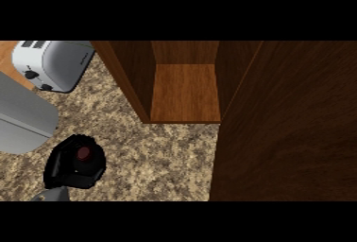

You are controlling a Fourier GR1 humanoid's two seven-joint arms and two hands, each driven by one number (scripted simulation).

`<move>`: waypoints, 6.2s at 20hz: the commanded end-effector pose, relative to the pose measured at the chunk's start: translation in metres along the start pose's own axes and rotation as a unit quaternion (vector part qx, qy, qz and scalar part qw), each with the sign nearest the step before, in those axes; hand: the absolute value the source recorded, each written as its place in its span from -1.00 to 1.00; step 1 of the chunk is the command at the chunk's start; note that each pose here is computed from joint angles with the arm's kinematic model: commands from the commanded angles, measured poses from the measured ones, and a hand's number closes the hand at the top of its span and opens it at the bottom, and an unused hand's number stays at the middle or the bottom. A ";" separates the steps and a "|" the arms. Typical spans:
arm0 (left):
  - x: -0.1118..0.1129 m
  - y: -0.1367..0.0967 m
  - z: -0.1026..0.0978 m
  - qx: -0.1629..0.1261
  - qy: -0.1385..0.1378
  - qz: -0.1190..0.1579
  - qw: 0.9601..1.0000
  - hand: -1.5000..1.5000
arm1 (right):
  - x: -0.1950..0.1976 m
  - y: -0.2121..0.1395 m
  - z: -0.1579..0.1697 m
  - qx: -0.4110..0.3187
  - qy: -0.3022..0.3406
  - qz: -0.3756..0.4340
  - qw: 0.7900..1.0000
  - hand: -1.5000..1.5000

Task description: Pick up the wine, place it into the cabinet and close the cabinet

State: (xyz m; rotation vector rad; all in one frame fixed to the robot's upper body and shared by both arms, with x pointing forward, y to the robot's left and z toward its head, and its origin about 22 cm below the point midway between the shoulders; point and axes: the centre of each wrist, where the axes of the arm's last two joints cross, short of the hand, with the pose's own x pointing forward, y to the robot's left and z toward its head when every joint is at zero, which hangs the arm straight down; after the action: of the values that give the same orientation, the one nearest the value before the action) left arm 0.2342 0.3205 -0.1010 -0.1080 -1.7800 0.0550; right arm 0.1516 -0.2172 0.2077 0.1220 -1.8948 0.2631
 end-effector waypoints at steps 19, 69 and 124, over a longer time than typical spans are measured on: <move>0.124 -0.093 -0.032 -0.056 -0.066 0.032 0.996 1.00 | 0.016 0.009 0.017 0.023 -0.024 -0.037 0.999 -1.00; 0.143 -0.282 -0.103 -0.003 -0.046 0.064 0.997 1.00 | 0.016 -0.006 0.032 0.026 -0.034 -0.028 0.999 -1.00; 0.079 -0.226 -0.226 0.079 -0.080 -0.080 0.990 1.00 | 0.004 0.006 0.010 0.035 -0.024 -0.042 0.998 -1.00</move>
State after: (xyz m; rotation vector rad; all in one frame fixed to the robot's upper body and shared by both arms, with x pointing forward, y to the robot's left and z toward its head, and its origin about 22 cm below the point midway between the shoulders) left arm 0.4180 0.0927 0.0401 0.1123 -1.9232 0.0742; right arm 0.1566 -0.2153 0.1987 0.2069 -1.8962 0.2793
